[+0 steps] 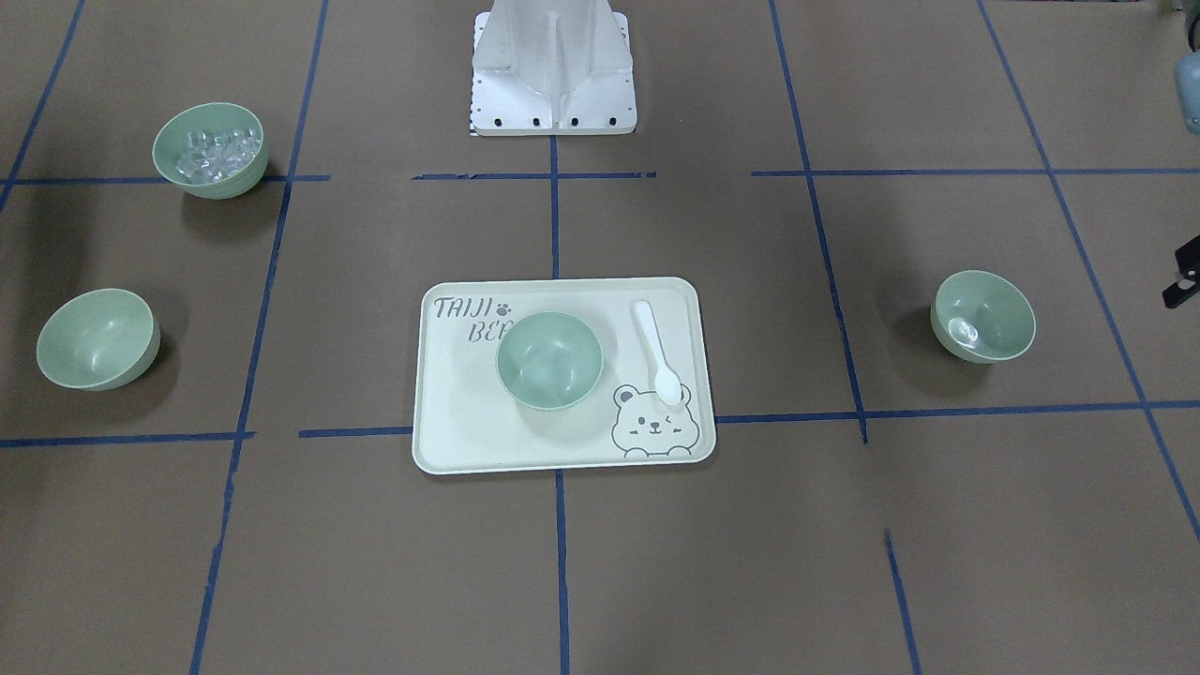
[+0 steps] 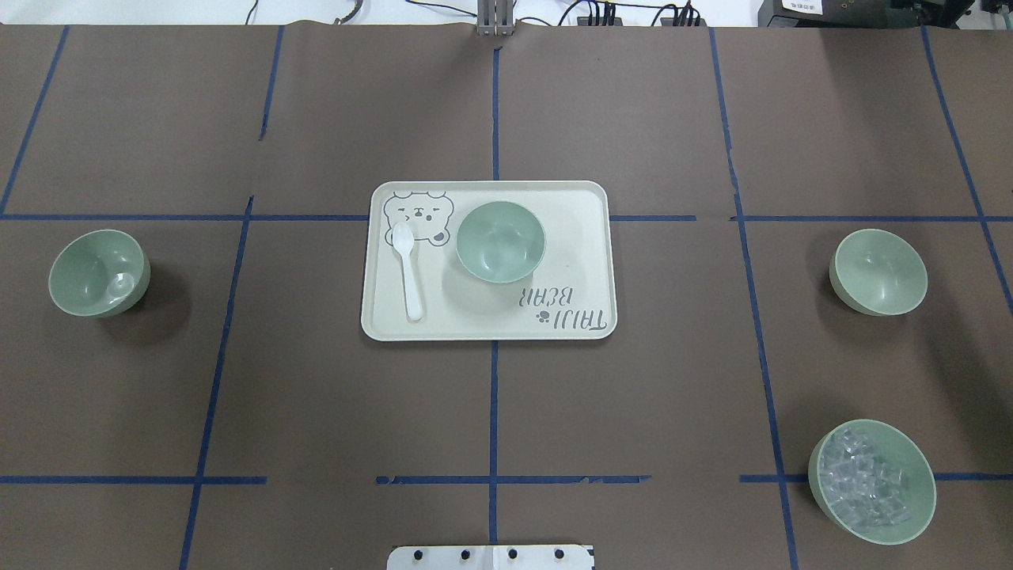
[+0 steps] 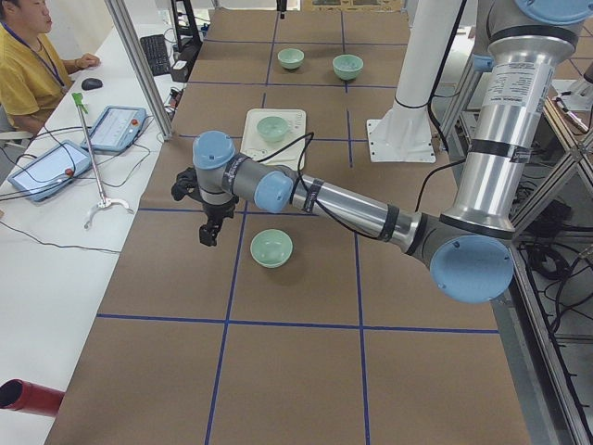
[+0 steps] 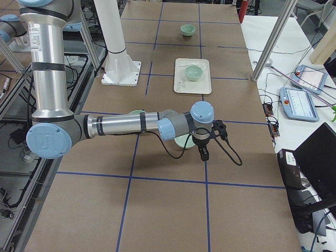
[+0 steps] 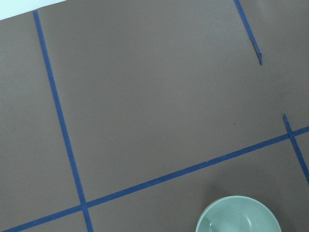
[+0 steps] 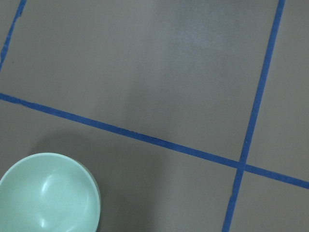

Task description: Stack green bowls together

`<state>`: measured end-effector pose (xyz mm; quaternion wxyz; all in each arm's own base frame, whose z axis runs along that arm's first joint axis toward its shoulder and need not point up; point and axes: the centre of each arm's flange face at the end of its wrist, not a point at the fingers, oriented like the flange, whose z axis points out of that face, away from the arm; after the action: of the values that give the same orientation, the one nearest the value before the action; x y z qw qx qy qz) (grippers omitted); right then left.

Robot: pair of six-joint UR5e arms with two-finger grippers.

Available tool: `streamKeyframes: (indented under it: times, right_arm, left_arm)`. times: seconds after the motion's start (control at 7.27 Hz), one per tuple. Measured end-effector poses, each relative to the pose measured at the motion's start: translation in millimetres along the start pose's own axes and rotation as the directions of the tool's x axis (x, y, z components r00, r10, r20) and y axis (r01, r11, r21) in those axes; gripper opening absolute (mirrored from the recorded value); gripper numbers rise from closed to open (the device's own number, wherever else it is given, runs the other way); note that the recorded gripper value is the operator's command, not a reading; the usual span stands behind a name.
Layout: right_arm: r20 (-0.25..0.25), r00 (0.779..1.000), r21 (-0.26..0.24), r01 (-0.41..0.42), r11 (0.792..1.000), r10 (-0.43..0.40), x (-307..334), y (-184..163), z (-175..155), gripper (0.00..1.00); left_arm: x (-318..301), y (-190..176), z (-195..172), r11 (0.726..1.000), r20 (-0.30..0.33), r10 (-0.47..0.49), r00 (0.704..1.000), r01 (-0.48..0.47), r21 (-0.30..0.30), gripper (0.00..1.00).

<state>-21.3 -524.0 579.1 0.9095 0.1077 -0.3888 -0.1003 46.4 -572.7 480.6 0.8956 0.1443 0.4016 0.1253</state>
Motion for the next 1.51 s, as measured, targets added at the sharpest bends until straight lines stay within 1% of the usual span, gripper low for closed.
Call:
streamKeyframes:
  times: [0.14,0.28,0.41,0.55,0.69,0.83,1.1,1.24,1.38,1.51]
  right_arm:
    - [0.007,1.0,-0.001,0.011,1.0,-0.011,-9.5,-7.8,2.4,1.0]
    - [0.012,1.0,0.003,0.021,1.0,-0.022,-18.6,-15.4,2.4,1.0]
    - [0.013,1.0,0.005,0.025,1.0,-0.025,-23.3,-19.2,2.7,1.0]
    - [0.013,1.0,0.006,0.027,1.0,-0.027,-25.8,-21.0,2.8,1.0]
    - [0.014,0.999,0.007,0.028,1.0,-0.028,-26.9,-21.4,2.7,1.0]
    - [0.014,0.999,0.007,0.029,1.0,-0.029,-27.3,-21.5,2.5,1.0]
    - [0.014,0.999,0.007,0.029,1.0,-0.029,-27.4,-21.4,2.8,1.0]
    - [0.013,1.0,0.007,0.029,1.0,-0.029,-27.3,-21.4,2.8,1.0]
    - [0.013,0.999,0.007,0.029,1.0,-0.029,-27.6,-21.4,2.6,1.0]
    - [0.013,0.999,0.008,0.03,1.0,-0.03,-27.9,-21.5,2.3,1.0]
  left_arm:
    - [18.5,4.5,25.5,0.999,0.011,-0.027,1.0,0.027,-0.016,1.0]
    - [26.9,20.5,53.2,0.998,0.049,-0.058,0.997,0.058,-0.013,1.0]
    - [27.8,46.0,77.6,0.996,0.07,-0.09,0.994,0.089,0.009,0.88]
    - [24.2,76.4,95.2,0.989,0.065,-0.144,0.987,0.142,0.03,0.74]
    - [19.9,101.4,108.5,0.976,0.053,-0.215,0.975,0.213,0.038,0.71]
    - [14.9,118.3,122.9,0.963,0.042,-0.269,0.962,0.268,0.037,0.71]
    - [6.8,142.1,158.6,0.949,0.004,-0.312,0.95,0.311,0.039,0.71]
    - [12.4,150.3,174.1,0.944,-0.025,-0.329,0.944,0.329,0.036,0.65]
    - [19.8,154.2,182.2,0.939,-0.047,-0.341,0.939,0.342,0.031,0.37]
    - [24.8,154.8,185.3,0.937,-0.06,-0.347,0.936,0.349,0.028,0.0]
